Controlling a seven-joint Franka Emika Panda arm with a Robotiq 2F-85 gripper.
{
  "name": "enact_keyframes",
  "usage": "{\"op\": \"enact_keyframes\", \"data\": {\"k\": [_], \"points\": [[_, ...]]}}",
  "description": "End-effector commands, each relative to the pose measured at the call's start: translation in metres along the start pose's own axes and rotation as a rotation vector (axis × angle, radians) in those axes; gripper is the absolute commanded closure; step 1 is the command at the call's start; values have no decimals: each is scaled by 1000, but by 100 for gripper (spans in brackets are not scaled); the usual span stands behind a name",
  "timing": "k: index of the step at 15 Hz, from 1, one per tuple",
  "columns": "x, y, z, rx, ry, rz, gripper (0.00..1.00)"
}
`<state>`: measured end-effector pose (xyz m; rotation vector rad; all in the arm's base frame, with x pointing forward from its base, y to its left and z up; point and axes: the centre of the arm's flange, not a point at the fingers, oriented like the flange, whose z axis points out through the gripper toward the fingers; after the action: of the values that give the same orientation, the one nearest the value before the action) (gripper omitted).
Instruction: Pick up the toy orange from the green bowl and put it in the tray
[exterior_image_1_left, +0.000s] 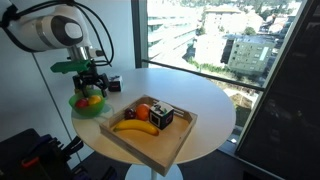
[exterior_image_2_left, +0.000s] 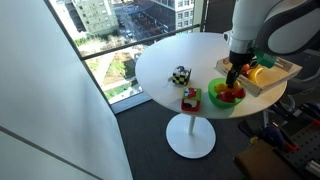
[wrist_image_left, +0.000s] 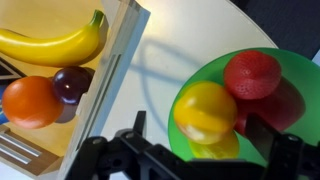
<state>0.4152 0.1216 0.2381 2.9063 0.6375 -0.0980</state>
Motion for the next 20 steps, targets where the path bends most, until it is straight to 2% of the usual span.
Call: {"op": "enact_keyframes", "data": {"k": [1,20], "points": [[1,0,1,0,-2,3,0],[12,-10,12,-13,-17,4,0]]}}
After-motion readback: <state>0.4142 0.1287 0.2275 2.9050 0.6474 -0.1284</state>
